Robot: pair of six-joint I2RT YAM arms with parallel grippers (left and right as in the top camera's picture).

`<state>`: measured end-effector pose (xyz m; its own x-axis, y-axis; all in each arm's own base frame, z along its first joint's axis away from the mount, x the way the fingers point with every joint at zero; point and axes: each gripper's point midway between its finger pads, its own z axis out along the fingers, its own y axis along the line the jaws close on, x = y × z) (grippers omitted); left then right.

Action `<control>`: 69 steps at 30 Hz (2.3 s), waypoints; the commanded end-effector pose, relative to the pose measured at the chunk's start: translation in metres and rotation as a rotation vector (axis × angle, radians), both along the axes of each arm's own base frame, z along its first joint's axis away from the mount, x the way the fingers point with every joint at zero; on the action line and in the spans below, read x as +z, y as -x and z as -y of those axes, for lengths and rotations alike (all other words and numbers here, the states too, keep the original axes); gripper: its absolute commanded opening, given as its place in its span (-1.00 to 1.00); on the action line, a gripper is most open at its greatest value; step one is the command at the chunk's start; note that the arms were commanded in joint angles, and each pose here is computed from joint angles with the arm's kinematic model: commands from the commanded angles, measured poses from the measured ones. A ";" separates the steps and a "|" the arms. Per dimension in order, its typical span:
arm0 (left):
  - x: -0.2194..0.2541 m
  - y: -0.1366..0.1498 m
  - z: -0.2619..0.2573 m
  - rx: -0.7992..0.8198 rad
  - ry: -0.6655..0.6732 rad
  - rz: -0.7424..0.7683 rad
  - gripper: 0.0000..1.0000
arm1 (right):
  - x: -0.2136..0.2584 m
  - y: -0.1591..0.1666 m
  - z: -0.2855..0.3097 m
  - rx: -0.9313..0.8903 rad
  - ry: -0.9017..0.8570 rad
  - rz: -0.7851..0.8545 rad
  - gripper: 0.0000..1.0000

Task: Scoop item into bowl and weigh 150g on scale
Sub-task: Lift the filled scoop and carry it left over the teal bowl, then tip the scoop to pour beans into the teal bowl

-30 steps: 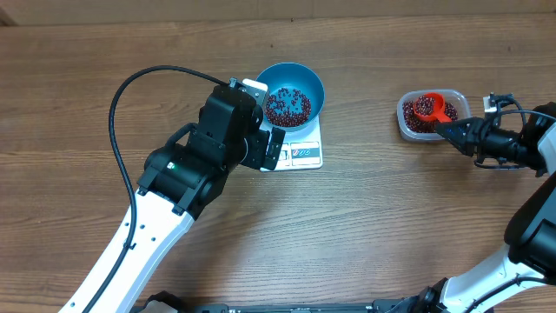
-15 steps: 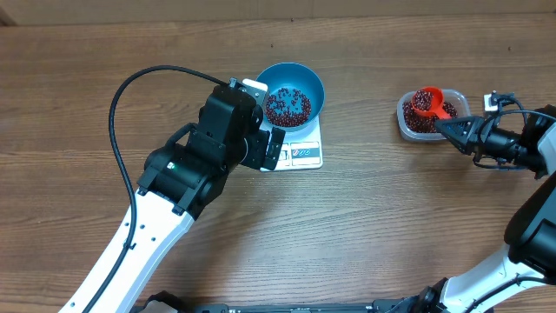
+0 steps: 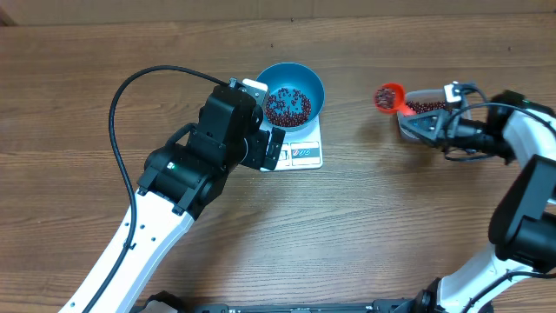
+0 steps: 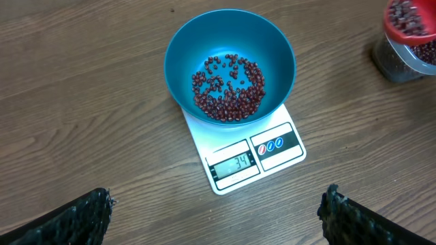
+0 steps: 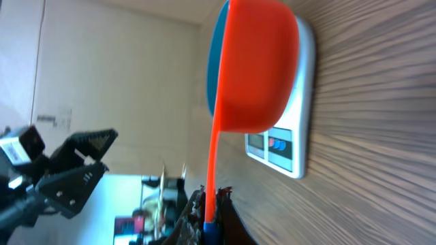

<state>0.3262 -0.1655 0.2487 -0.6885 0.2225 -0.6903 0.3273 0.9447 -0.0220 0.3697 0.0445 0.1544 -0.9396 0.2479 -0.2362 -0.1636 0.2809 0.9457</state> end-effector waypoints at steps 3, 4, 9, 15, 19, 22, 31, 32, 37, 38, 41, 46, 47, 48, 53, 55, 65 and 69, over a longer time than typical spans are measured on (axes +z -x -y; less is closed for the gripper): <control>0.014 0.000 0.001 -0.017 0.011 0.033 0.99 | 0.009 0.003 -0.037 0.088 -0.060 0.044 -0.93; 0.014 0.000 0.001 -0.017 0.011 0.033 0.99 | 0.009 0.004 -0.042 0.103 -0.059 0.048 -0.93; 0.014 0.000 0.001 -0.017 0.011 0.033 0.99 | 0.009 0.005 -0.070 0.175 -0.060 0.059 -0.93; 0.014 0.000 0.001 -0.017 0.011 0.033 0.99 | 0.009 -0.005 -0.102 0.232 -0.058 0.061 -0.93; 0.014 0.000 0.001 -0.017 0.011 0.033 0.99 | 0.011 -0.012 -0.117 0.260 -0.053 0.096 -0.93; 0.014 0.000 0.001 -0.017 0.011 0.033 0.99 | 0.013 -0.017 -0.127 0.276 -0.042 0.136 -0.93; 0.014 0.000 0.001 -0.017 0.011 0.033 0.99 | -0.010 -0.052 -0.140 0.208 0.195 0.263 -0.93; 0.014 0.000 0.001 -0.017 0.011 0.033 0.99 | -0.013 -0.055 -0.141 0.197 0.223 0.276 -0.93; 0.014 0.000 0.001 -0.017 0.011 0.033 0.99 | -0.018 -0.065 -0.145 0.218 0.328 0.449 -0.93; 0.014 0.000 0.001 -0.017 0.011 0.033 0.99 | -0.018 -0.064 -0.146 0.235 0.340 0.494 -0.93; 0.014 0.000 0.001 -0.017 0.011 0.033 0.99 | -0.019 -0.064 -0.147 0.278 0.381 0.615 -0.93; 0.014 0.000 0.001 -0.017 0.011 0.033 0.99 | -0.020 -0.064 -0.147 0.338 0.430 0.791 -0.93; 0.014 0.000 0.001 -0.017 0.011 0.033 0.99 | -0.020 -0.064 -0.147 0.350 0.439 0.826 -0.93; 0.014 0.000 0.001 -0.017 0.011 0.033 0.99 | -0.020 -0.064 -0.147 0.367 0.452 0.872 -0.93; 0.014 0.000 0.001 -0.017 0.011 0.033 0.99 | -0.020 -0.064 -0.147 0.450 0.515 1.118 -0.93; 0.014 0.000 0.001 -0.017 0.011 0.033 0.99 | -0.020 -0.064 -0.147 0.480 0.536 1.206 -0.93; 0.014 0.000 0.001 -0.017 0.011 0.033 0.99 | -0.030 -0.078 -0.137 0.532 0.701 1.357 -0.93; 0.014 0.000 0.001 -0.017 0.011 0.033 0.99 | -0.033 -0.083 -0.133 0.534 0.750 1.371 -0.93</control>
